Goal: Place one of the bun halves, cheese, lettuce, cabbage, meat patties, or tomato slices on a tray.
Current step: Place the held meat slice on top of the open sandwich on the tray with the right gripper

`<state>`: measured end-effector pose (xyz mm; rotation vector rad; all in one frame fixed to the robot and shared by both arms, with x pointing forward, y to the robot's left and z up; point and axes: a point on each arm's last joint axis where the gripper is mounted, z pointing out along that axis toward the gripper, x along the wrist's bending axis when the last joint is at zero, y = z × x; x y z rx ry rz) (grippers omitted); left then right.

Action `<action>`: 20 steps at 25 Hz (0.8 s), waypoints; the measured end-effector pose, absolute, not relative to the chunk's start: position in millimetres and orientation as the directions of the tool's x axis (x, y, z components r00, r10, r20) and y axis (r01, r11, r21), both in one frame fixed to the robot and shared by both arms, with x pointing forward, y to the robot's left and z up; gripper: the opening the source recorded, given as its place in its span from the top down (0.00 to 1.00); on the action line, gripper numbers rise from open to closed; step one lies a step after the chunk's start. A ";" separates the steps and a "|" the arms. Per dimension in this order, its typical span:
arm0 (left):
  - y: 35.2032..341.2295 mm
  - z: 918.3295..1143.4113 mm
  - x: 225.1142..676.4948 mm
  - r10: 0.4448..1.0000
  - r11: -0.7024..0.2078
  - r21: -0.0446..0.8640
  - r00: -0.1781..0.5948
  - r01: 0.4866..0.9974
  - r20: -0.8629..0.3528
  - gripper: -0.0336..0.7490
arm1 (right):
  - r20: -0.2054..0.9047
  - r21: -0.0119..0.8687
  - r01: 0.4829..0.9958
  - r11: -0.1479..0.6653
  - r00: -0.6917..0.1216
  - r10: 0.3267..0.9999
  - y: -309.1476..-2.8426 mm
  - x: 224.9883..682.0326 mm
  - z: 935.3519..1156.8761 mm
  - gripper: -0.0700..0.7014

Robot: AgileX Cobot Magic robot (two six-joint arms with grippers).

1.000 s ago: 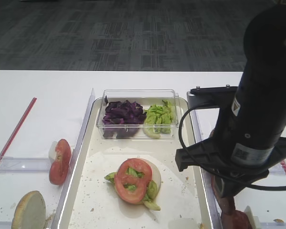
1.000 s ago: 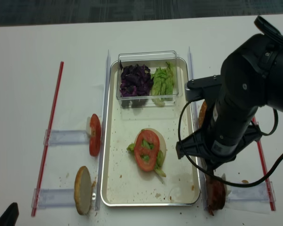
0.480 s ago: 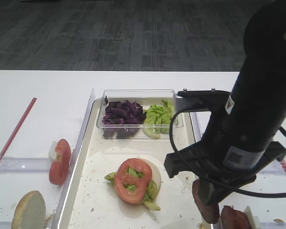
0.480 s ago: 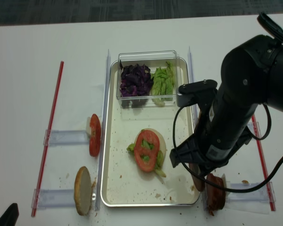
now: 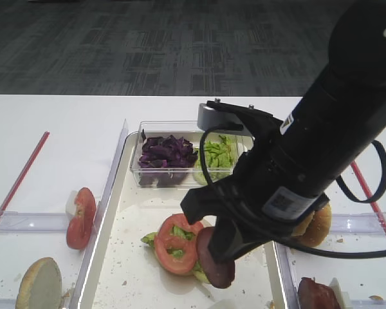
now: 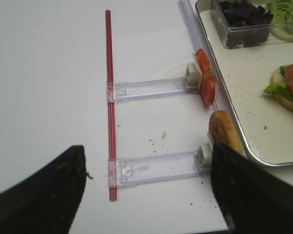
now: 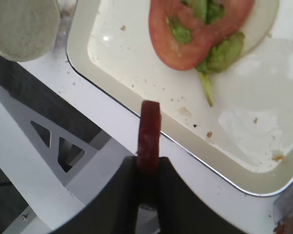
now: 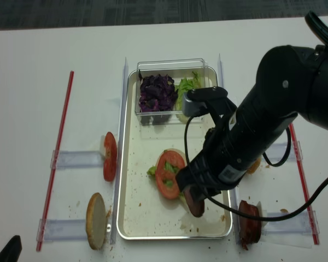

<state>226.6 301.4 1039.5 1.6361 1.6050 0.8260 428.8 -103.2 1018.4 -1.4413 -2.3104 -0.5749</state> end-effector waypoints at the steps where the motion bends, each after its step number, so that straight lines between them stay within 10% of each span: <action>1: 301.4 1039.5 226.6 0.999 0.003 0.829 0.033 0.559 -0.026 0.33 | 0.509 0.167 0.904 0.394 -0.421 0.750 -101.6 429.6 1019.3 0.74; 20: 301.4 1039.5 226.6 0.999 0.003 0.829 0.033 0.559 -0.026 0.33 | 0.636 0.262 0.923 0.280 -0.384 0.670 -94.0 427.9 1005.2 0.74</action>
